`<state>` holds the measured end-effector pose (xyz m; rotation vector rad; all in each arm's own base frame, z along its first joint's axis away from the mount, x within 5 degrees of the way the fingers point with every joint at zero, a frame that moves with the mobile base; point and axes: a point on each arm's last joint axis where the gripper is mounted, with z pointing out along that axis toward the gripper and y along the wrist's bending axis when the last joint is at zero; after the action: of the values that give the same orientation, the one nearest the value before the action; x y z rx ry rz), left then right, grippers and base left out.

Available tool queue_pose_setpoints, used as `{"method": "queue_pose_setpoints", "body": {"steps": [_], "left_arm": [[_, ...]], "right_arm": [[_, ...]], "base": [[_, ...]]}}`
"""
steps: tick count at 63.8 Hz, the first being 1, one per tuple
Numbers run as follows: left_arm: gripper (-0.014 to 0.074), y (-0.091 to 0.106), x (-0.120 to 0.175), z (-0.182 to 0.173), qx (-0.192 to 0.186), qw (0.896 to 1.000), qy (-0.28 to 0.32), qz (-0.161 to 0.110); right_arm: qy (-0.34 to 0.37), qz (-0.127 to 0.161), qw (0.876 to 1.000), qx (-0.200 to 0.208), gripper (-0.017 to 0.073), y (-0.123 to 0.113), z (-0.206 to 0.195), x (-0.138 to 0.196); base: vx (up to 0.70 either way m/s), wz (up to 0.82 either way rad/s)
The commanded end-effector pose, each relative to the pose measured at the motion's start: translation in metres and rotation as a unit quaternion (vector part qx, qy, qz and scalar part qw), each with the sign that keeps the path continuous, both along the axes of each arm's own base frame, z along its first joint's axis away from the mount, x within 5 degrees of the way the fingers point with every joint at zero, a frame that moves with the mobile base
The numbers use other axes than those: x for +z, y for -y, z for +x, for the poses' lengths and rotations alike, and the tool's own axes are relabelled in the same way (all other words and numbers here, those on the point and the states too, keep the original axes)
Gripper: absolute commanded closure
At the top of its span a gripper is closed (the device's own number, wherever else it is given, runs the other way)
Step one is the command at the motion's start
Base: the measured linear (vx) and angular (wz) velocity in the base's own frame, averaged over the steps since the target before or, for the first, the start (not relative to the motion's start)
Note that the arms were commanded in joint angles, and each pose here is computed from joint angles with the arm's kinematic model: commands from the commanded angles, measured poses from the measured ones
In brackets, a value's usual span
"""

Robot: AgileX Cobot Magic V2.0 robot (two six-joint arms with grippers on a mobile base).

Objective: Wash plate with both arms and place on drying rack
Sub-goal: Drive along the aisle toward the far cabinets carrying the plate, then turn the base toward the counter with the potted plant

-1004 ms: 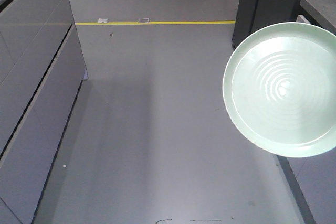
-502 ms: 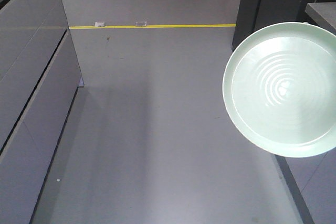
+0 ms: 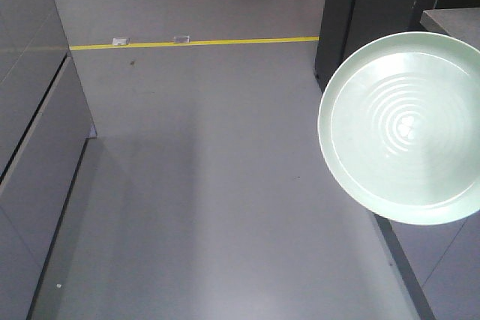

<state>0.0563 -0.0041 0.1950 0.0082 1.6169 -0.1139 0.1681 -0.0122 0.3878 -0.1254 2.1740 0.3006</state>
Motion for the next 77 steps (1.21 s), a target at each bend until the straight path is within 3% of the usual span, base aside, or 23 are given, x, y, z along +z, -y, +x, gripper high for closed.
{"method": "queue_pose_setpoints", "body": {"steps": [1, 77], "left_arm": [[0.0600, 0.0005, -0.0008, -0.0002, -0.003, 1.000, 0.029, -0.007], [0.0600, 0.0005, -0.0008, -0.0002, -0.003, 1.000, 0.029, -0.007]], "right_arm": [[0.043, 0.006, 0.999, -0.013, 0.0563, 0.0002, -0.0003, 0.0139], [0.043, 0.006, 0.999, -0.013, 0.0563, 0.0002, -0.0003, 0.0139]], "base": [[0.16, -0.16], [0.11, -0.24]]}}
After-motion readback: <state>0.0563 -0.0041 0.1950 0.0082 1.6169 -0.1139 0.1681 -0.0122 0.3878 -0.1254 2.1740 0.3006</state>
